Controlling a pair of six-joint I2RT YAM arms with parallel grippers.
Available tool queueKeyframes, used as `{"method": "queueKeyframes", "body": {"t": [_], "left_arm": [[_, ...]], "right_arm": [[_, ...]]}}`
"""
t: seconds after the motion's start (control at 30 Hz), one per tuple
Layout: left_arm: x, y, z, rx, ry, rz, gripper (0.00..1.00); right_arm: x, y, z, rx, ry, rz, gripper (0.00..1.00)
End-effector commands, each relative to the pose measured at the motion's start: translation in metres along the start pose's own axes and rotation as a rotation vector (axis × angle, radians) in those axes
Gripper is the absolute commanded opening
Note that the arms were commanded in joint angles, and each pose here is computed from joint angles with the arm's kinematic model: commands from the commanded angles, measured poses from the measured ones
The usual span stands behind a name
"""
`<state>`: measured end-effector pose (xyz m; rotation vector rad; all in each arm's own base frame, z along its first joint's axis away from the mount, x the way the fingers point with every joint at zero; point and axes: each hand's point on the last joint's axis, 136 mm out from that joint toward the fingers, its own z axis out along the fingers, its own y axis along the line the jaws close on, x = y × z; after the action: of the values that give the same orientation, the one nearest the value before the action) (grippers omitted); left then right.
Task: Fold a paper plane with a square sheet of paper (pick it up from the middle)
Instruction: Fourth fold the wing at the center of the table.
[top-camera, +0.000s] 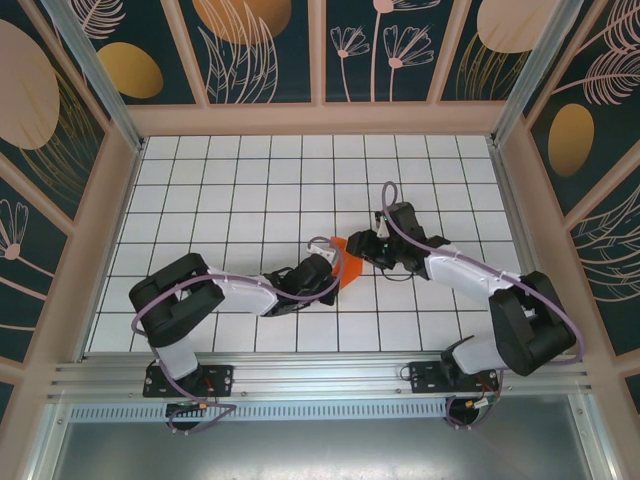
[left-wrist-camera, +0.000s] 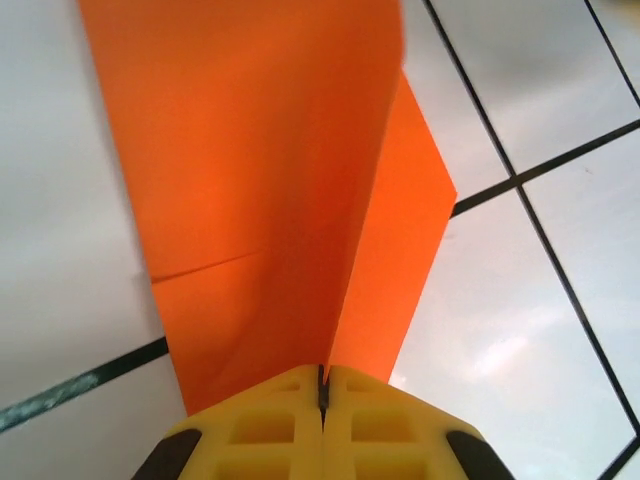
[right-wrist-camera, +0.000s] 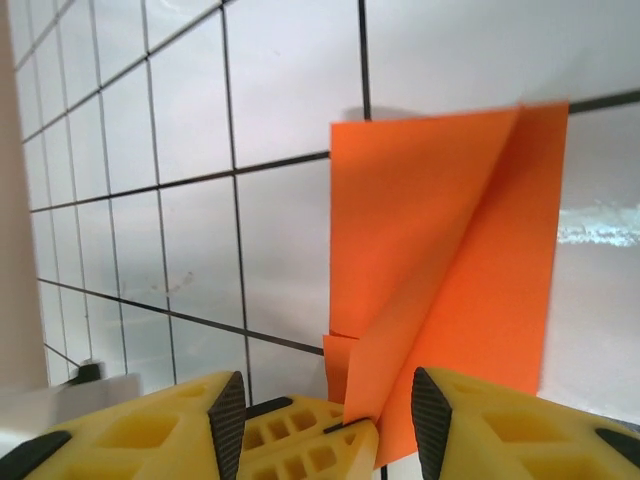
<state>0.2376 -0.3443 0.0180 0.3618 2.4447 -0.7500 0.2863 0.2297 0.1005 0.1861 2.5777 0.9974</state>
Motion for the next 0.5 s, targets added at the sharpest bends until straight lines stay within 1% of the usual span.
{"method": "queueKeyframes", "body": {"t": [0.0, 0.07, 0.2, 0.3, 0.47], "left_arm": [[-0.013, -0.017, -0.012, 0.180, -0.040, -0.111, 0.00], [-0.013, -0.017, -0.016, 0.230, -0.048, -0.147, 0.00], [-0.012, -0.015, -0.020, 0.292, -0.051, -0.196, 0.00], [-0.014, -0.015, -0.022, 0.302, -0.050, -0.205, 0.00], [-0.018, -0.014, -0.022, 0.315, -0.050, -0.225, 0.00]], "right_arm": [[-0.013, 0.004, -0.009, -0.003, -0.041, -0.039, 0.49], [-0.011, 0.002, -0.006, -0.006, -0.027, -0.040, 0.45], [-0.001, -0.005, 0.007, -0.009, 0.024, -0.035, 0.31], [0.010, -0.009, 0.015, -0.018, 0.067, -0.039, 0.22], [0.024, -0.019, 0.035, 0.007, 0.133, -0.047, 0.13]]}}
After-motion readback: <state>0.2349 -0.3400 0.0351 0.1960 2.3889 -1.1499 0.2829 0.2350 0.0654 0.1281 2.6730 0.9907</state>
